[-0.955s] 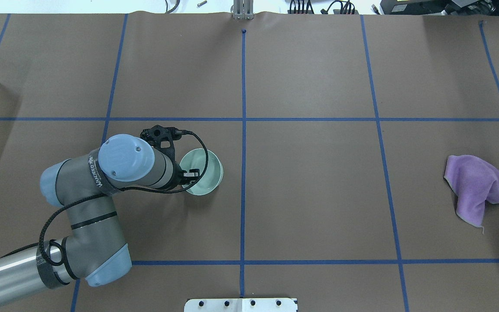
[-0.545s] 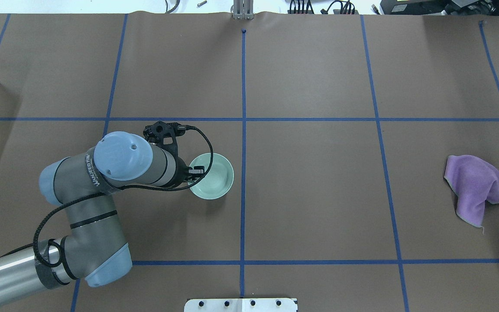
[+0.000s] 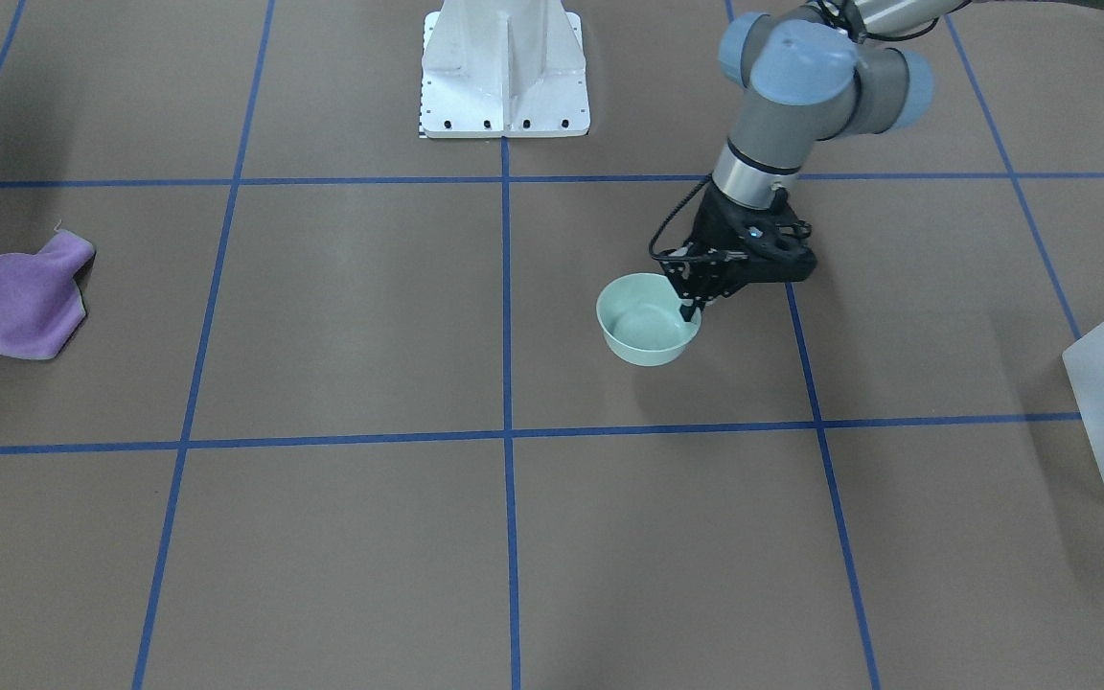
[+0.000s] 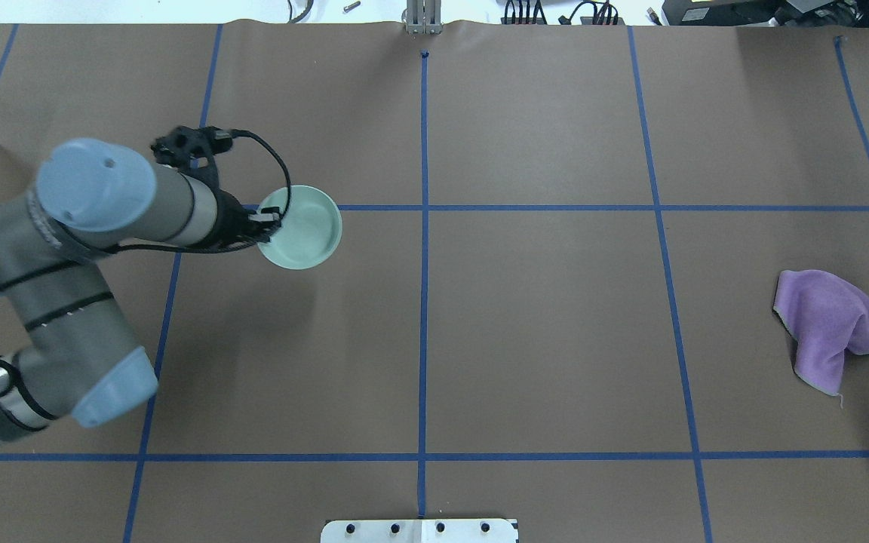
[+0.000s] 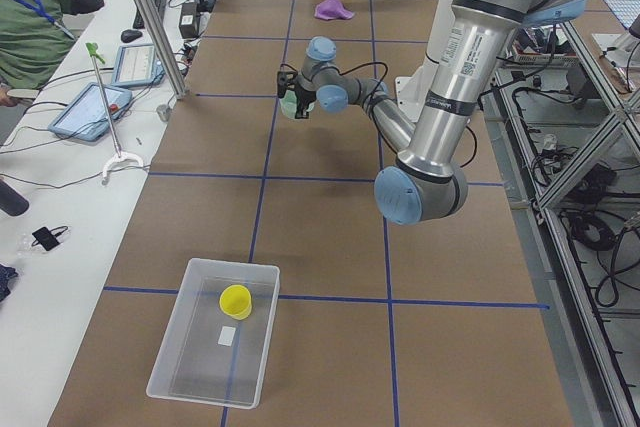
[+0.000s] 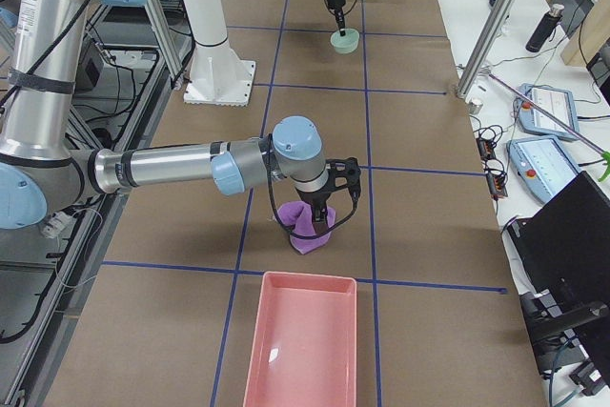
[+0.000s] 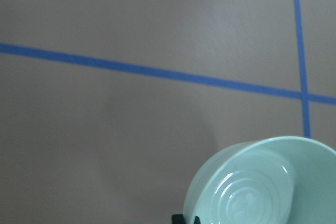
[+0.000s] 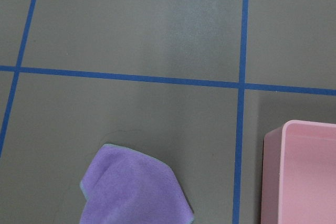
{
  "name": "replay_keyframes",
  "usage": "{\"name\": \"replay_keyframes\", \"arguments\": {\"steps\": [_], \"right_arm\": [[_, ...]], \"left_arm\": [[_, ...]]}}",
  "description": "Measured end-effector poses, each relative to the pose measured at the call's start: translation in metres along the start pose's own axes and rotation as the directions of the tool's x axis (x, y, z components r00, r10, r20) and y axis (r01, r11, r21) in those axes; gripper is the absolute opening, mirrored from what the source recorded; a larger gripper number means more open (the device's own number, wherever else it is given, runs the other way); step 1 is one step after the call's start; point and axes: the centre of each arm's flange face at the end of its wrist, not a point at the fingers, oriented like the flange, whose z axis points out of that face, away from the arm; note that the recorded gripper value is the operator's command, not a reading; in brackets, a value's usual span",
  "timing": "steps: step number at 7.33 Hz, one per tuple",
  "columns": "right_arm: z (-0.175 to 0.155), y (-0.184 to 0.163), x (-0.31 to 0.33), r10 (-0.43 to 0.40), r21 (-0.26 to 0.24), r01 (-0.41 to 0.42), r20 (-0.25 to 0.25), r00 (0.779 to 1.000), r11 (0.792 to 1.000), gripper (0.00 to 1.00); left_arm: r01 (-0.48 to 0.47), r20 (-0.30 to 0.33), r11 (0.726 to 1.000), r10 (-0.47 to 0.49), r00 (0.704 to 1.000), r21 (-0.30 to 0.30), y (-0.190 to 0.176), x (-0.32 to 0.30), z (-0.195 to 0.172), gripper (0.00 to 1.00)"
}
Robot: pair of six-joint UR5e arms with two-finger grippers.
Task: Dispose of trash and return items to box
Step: 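Lift the green bowl with the left gripper toward the clear bin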
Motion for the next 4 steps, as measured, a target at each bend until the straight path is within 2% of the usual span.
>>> {"name": "replay_keyframes", "arguments": {"steps": [2,4], "right_arm": [[0.001,0.000,0.000,0.000,-0.003,0.000,0.001,1.000,1.000,1.00],[0.001,0.000,-0.001,0.000,-0.004,0.000,0.001,1.000,1.000,1.00]], "left_arm": [[-0.085,0.073,0.996,0.085,0.994,-0.009,-0.070,-0.116,-0.036,0.00],[-0.210,0.143,0.977,0.213,0.967,-0.036,-0.133,-0.247,-0.074,0.00]]}}
